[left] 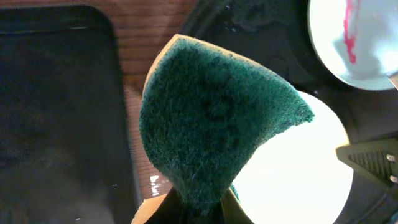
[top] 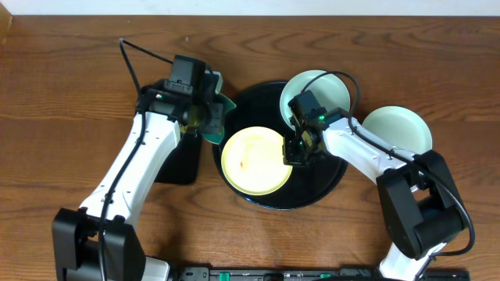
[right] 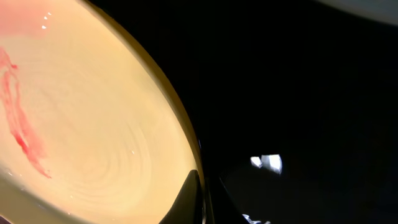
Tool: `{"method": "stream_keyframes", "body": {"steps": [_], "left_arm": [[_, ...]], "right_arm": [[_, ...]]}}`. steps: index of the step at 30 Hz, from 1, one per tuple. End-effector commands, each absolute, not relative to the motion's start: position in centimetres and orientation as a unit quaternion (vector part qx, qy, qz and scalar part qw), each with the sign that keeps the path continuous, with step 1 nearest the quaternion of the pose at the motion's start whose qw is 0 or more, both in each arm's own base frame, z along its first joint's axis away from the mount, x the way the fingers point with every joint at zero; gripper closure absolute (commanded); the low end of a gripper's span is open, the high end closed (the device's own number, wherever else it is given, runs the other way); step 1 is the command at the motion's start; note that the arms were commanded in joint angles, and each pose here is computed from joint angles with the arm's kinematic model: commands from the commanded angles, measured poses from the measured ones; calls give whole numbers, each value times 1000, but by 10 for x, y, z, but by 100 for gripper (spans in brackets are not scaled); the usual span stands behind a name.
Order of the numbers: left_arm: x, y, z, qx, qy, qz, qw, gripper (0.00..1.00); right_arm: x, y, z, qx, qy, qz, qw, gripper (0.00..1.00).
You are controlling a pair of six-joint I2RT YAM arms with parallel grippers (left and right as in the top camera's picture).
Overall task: Clean dirty plates on tray and stack at the side
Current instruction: 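Scrub the yellow plate with the sponge in the left gripper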
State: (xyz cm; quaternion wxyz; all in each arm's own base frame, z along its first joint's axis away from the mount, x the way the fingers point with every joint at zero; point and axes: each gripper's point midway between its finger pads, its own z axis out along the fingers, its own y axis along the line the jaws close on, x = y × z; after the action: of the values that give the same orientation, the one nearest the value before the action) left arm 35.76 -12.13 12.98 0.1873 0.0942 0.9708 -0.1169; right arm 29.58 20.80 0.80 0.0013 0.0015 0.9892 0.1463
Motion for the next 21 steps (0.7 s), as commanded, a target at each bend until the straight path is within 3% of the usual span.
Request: {"method": "stream_keyframes", "body": {"steps": [1,11,21], "left_arm": [[350,-138,113,117,972,-135,155,93],[329,-174,69,144,974,-157,76,93],[323,-163,20,-30,995,-94,7,93]], "right_arm": [[292,211,2,-19,989,147,-5,99],[292,210,2,-19,989,147,-5,99],[292,211,2,-19,989,148,-4,99]]}}
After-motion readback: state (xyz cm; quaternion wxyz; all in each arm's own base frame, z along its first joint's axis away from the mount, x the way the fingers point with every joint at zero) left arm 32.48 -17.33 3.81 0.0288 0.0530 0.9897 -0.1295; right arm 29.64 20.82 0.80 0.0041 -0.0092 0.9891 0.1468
